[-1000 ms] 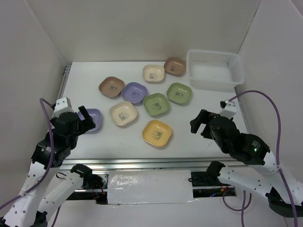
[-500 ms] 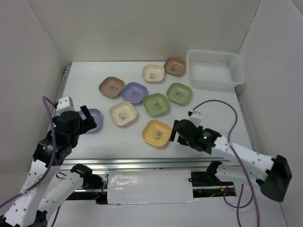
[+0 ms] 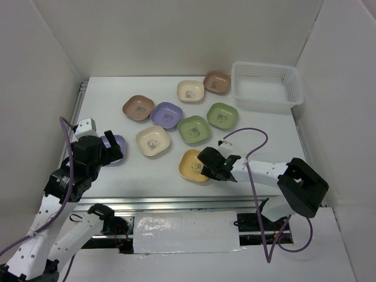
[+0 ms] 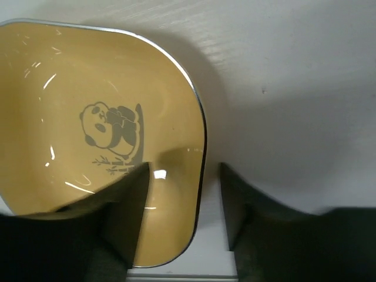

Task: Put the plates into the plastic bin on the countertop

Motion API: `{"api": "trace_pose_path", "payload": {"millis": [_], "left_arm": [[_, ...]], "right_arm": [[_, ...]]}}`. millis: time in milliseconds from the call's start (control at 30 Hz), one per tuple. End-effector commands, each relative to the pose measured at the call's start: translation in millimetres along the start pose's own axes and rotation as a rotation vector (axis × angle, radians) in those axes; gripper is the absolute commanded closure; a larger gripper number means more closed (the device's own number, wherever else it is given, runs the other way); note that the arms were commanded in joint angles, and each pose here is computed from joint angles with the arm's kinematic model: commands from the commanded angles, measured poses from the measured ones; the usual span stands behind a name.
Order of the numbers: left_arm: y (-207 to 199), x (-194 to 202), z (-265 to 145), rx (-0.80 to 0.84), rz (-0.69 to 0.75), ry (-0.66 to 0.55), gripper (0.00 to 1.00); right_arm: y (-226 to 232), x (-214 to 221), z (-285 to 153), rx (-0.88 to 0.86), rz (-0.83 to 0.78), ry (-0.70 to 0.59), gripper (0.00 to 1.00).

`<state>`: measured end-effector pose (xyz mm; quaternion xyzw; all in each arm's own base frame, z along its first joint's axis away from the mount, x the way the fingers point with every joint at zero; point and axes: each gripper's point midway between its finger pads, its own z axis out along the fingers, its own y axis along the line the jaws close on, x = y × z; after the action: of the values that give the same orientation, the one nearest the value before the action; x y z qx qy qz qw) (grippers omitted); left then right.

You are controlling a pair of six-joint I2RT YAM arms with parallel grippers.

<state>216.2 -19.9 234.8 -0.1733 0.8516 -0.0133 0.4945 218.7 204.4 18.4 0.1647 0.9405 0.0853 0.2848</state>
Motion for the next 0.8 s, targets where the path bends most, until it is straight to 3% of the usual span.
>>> {"api": "trace_pose_path", "payload": {"millis": [0,67,133,167,400,533,667,733,767], "left_arm": [[-6,-8,1,0.028,0.007,-0.027,0.01],[-6,-8,1,0.031,0.006,-0.027,0.01],[-7,-8,0,0.037,0.007,-0.03,0.01],[-7,-8,0,0.04,0.006,-0.03,0.01],[-1,-10,-1,0.004,-0.003,-0.038,0.01],[3,-12,-1,-0.015,-0.014,-0.046,0.01],[2,-12,-1,-0.008,-0.011,-0.048,0.01],[2,-10,1,-0.011,-0.007,-0.04,0.01],[1,-10,2,-0.008,-0.005,-0.037,0.01]], "right_arm": [[4,4,4,-0.007,0.076,0.008,0.56],[-2,2,0,0.008,0.102,-0.007,0.82],[-5,-6,-11,0.011,0.111,-0.034,0.88],[-6,-10,-17,0.016,0.122,-0.046,0.99],[-8,-79,-73,-0.032,0.169,-0.17,1.0],[-12,-164,-93,-0.106,0.242,-0.291,1.0],[-59,-277,-101,0.01,0.431,-0.437,1.0],[-60,-328,-95,0.024,0.479,-0.469,1.0],[-78,-345,-68,0.083,0.524,-0.434,1.0]]}}
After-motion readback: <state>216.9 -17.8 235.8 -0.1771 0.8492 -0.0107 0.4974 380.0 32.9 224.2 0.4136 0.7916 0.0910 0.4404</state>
